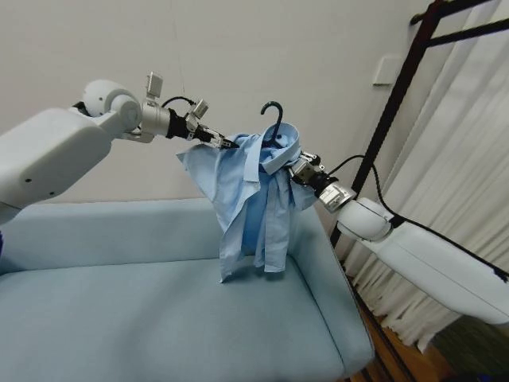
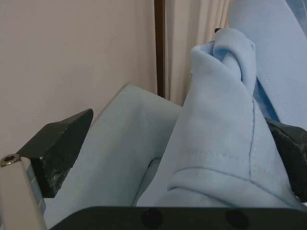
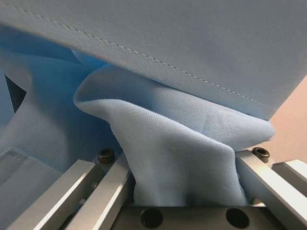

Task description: Pick up the clothes from the sofa and hang them on the clothes hanger.

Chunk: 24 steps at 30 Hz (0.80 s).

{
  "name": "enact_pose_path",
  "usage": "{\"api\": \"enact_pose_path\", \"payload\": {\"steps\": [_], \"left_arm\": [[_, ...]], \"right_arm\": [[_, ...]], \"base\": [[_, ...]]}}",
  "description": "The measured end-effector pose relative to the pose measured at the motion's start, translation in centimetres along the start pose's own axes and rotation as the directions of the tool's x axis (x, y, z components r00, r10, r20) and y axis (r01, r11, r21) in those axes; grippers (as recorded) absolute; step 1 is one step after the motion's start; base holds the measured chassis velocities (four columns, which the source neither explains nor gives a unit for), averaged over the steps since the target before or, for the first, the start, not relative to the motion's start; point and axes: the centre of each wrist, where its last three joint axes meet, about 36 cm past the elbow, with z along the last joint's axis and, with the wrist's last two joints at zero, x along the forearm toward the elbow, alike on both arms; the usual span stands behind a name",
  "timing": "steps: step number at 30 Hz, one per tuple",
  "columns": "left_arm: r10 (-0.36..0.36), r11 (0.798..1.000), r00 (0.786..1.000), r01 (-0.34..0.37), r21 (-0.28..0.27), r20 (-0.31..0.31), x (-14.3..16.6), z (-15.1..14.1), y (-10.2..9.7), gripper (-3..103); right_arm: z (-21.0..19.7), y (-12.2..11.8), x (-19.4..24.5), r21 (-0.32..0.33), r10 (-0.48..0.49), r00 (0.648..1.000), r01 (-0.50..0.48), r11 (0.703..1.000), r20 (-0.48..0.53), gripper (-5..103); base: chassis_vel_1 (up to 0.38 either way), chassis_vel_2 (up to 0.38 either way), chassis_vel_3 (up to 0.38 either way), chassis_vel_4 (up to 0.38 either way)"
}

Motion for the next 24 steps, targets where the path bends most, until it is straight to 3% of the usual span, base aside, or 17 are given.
{"api": "enact_pose_path", "payload": {"steps": [2,5,14,17,24], "left_arm": [[0.010,1.000,1.000,-0.010,-0.005,-0.004,-0.3,-0.2,-0.1,103],[0.025,1.000,1.000,-0.025,-0.010,-0.007,-0.8,-0.4,-0.3,97],[0.020,1.000,0.999,-0.020,0.003,-0.032,-2.6,0.1,-1.2,59],[0.027,1.000,0.999,-0.027,0.008,-0.028,-3.1,0.0,-1.2,54],[0.035,0.999,0.999,-0.035,0.026,-0.017,-4.1,0.1,-0.8,22]], "right_arm": [[0.0,0.0,0.2,0.001,-0.003,1.000,0.003,1.000,-0.001,10],[0.0,-0.1,0.4,0.003,-0.002,1.000,0.002,1.000,-0.003,10],[0.4,-0.4,0.5,-0.003,0.002,1.000,-0.002,1.000,-0.019,10],[0.5,-0.4,0.4,-0.003,0.003,1.000,-0.003,1.000,-0.021,10],[1.0,-0.1,0.2,-0.007,0.004,1.000,-0.004,1.000,-0.030,10]], "base": [[0.000,0.000,0.000,0.000],[0.000,0.000,0.000,0.000],[0.000,0.000,0.000,0.000],[0.000,0.000,0.000,0.000],[0.000,0.000,0.000,0.000]]}}
